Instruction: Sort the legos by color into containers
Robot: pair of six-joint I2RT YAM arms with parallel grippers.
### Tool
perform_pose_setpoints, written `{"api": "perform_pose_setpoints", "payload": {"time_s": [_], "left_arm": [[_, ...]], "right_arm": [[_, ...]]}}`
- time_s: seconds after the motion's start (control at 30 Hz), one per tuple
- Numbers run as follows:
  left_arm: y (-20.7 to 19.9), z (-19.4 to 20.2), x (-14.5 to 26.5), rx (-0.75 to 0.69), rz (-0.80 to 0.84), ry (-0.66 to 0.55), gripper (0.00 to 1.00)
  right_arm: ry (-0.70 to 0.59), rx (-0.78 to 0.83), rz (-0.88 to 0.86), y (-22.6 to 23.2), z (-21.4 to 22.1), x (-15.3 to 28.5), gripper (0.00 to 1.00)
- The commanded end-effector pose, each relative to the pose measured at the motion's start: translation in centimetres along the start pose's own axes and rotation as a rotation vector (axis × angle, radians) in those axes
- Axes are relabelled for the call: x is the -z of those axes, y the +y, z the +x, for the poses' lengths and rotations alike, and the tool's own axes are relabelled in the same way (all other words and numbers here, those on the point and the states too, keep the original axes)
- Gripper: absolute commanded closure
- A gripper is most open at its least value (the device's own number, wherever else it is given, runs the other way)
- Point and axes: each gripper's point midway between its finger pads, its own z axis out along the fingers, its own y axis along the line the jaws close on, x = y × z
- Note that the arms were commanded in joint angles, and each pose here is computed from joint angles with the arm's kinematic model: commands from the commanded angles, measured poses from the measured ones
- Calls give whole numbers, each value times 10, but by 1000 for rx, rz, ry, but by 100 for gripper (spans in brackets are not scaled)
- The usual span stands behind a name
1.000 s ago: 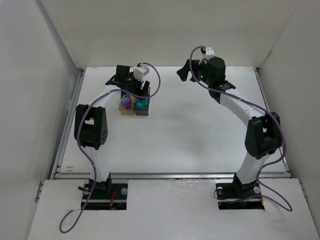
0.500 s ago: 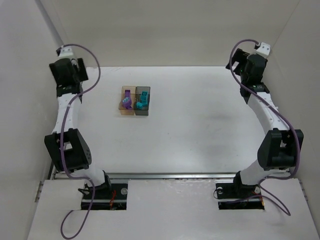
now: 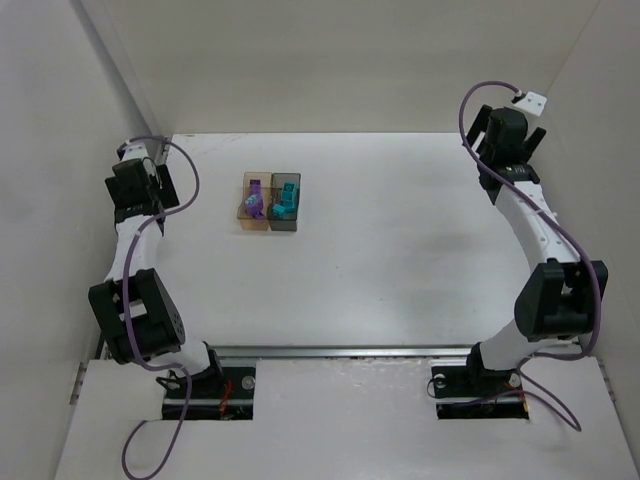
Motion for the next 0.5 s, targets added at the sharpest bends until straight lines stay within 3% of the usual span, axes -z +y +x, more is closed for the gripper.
{"api": "perform_pose_setpoints", "payload": {"time_s": [0.0,0.47], "left_arm": [[-6,-19,11,36,47,-66,21],[-17,-15,11,52,100,-59,22]], "right_arm": [[-54,-15,26,-5,-26,11,0],[-43,-9,19,-15,-19,27,0]]}}
